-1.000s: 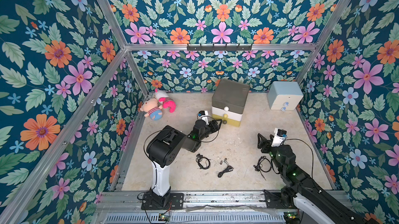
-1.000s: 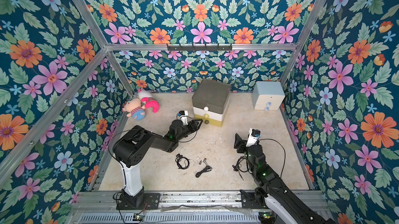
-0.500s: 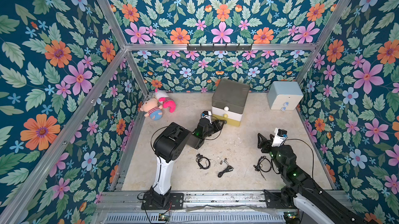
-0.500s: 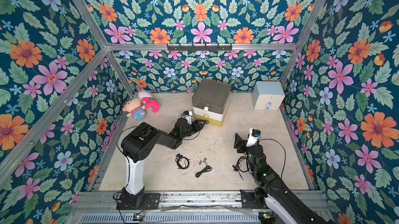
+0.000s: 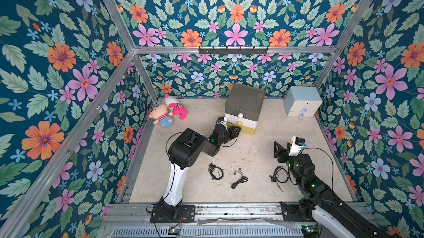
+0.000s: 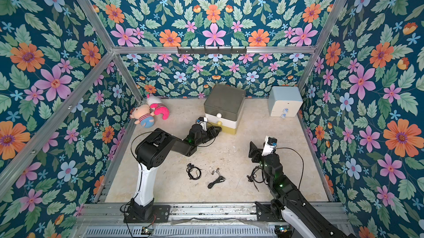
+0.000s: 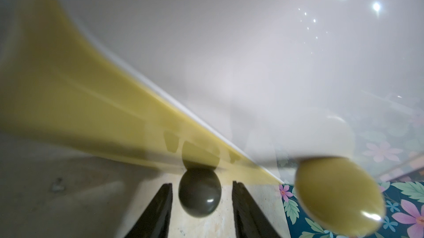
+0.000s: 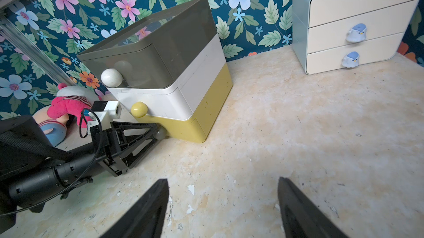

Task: Place the wired earphones into the drawer by color
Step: Open the drawer in the storage box.

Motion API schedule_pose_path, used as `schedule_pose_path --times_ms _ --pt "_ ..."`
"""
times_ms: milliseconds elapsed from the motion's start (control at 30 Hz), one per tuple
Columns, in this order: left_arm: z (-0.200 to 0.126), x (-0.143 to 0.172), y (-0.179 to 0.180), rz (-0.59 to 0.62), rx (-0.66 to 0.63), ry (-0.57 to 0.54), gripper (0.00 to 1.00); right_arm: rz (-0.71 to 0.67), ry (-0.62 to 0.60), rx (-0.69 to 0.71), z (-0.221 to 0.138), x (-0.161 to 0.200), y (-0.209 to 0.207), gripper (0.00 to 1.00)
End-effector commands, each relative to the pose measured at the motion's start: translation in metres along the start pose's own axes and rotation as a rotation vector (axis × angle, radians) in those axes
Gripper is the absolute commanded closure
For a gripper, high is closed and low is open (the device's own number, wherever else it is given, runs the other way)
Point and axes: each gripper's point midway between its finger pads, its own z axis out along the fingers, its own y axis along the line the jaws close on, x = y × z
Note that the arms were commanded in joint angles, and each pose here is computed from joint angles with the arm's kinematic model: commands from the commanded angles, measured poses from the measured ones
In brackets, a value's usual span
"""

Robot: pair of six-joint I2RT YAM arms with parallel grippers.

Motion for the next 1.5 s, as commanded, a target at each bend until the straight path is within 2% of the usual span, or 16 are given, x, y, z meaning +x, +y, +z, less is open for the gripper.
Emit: schedule_pose_path --times_ms 0,600,1000,1467 --pt "0.002 0.002 -0.001 -0.002 0.006 0.009 0.52 0.014 -0.027 -0.013 0.000 -0.007 0.003 0.21" --pt "0.004 -0.001 0.008 -0.010 -0.022 -0.019 0.62 0.013 -0.023 -0.010 0.001 -0.006 0.003 0.20" --pt "-0.017 -0.009 0.017 -0.013 -0.048 -0.065 0.67 0.014 -0.023 -0.010 0.001 -0.006 0.003 0.20" --pt "-0.046 0.008 0.015 -0.027 -0.026 -0.050 0.69 0.013 -0.022 -0.010 0.002 -0.006 0.003 0.20"
